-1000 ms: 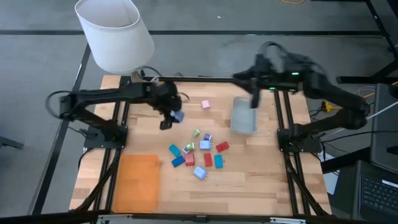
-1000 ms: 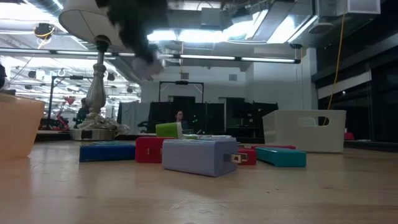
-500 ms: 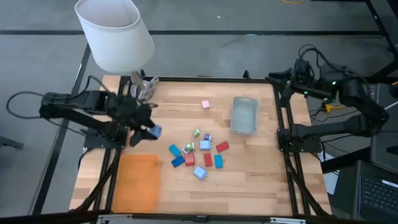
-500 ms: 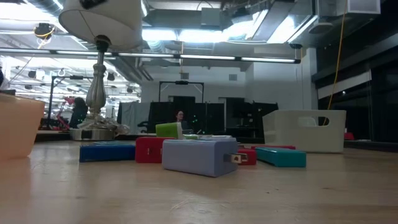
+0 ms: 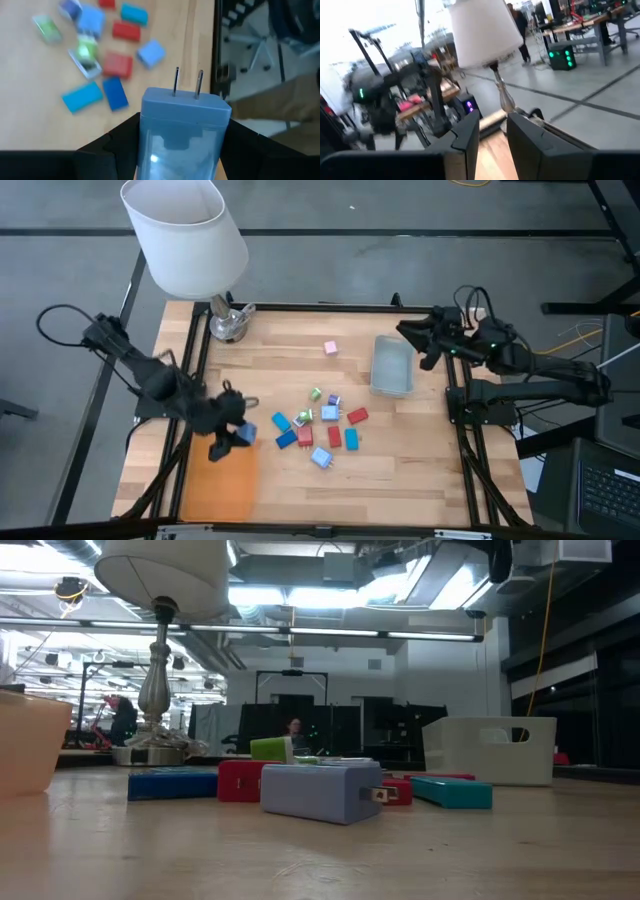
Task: Pick & Place Office items
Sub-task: Put the top left light blue charger adapter into the orange bin
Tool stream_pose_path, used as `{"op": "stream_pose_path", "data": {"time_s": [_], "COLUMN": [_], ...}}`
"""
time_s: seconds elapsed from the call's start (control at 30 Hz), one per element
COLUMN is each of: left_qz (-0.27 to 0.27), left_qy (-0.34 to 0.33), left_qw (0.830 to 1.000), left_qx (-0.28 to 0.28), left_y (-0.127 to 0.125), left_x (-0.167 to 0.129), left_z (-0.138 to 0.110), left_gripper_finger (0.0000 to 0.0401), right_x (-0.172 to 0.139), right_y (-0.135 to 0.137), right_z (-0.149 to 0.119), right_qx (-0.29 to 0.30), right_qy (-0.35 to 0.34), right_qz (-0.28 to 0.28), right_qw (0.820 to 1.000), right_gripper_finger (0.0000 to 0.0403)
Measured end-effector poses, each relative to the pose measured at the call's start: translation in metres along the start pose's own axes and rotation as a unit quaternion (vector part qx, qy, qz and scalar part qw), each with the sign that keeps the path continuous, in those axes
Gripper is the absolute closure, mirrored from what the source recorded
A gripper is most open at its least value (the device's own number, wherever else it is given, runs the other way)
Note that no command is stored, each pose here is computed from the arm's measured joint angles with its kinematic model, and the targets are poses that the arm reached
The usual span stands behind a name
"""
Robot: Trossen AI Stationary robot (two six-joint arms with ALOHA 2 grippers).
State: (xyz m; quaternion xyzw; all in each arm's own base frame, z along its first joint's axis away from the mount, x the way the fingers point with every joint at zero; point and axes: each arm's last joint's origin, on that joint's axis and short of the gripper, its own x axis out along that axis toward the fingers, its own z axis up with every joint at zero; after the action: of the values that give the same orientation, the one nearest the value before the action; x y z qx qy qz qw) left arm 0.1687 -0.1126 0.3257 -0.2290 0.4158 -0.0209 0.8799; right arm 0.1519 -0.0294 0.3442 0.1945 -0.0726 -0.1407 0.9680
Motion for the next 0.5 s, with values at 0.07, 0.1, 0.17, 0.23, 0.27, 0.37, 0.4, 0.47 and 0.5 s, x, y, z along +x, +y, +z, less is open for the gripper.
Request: {"op": "stream_pose_path", "data": {"time_s": [0.07, 0.1, 0.17, 0.23, 0.27, 0.37, 0.4, 0.47, 0.5], "left_qz": [0.000, 0.004, 0.005, 0.007, 0.008, 0.004, 0.004, 0.000, 0.001], "left_qy": [0.018, 0.026, 0.040, 0.056, 0.064, 0.080, 0.085, 0.089, 0.092], "left_qw": [1.000, 1.000, 0.999, 0.998, 0.997, 0.994, 0.993, 0.992, 0.991], "left_qx": [-0.007, -0.012, -0.022, -0.034, -0.040, -0.068, -0.078, -0.093, -0.099], "left_y": [-0.003, -0.004, -0.006, -0.007, -0.006, -0.003, -0.001, 0.002, 0.004], "left_x": [0.011, 0.016, 0.025, 0.033, 0.037, 0.049, 0.052, 0.058, 0.059], "left_z": [-0.013, -0.019, -0.033, -0.049, -0.057, -0.080, -0.087, -0.097, -0.100], "left_gripper_finger": [0.0189, 0.0189, 0.0189, 0.0189, 0.0189, 0.0189, 0.0189, 0.0189, 0.0189], "right_x": [0.000, 0.000, 0.000, -0.002, -0.003, -0.005, -0.006, -0.007, -0.008], "right_y": [0.000, 0.000, 0.001, 0.004, 0.006, 0.010, 0.011, 0.014, 0.015], "right_z": [0.000, 0.001, 0.003, 0.010, 0.014, 0.023, 0.027, 0.033, 0.036], "right_qx": [0.009, 0.009, 0.007, 0.001, -0.002, -0.014, -0.018, -0.025, -0.028], "right_qy": [-0.012, -0.012, -0.013, -0.025, -0.029, -0.039, -0.045, -0.055, -0.058], "right_qz": [0.005, 0.005, 0.008, 0.016, 0.023, 0.030, 0.032, 0.035, 0.036], "right_qw": [1.000, 1.000, 1.000, 1.000, 0.999, 0.999, 0.998, 0.998, 0.997], "right_gripper_finger": [0.0302, 0.0302, 0.0302, 0.0302, 0.0302, 0.0302, 0.0302, 0.0302, 0.0302]}}
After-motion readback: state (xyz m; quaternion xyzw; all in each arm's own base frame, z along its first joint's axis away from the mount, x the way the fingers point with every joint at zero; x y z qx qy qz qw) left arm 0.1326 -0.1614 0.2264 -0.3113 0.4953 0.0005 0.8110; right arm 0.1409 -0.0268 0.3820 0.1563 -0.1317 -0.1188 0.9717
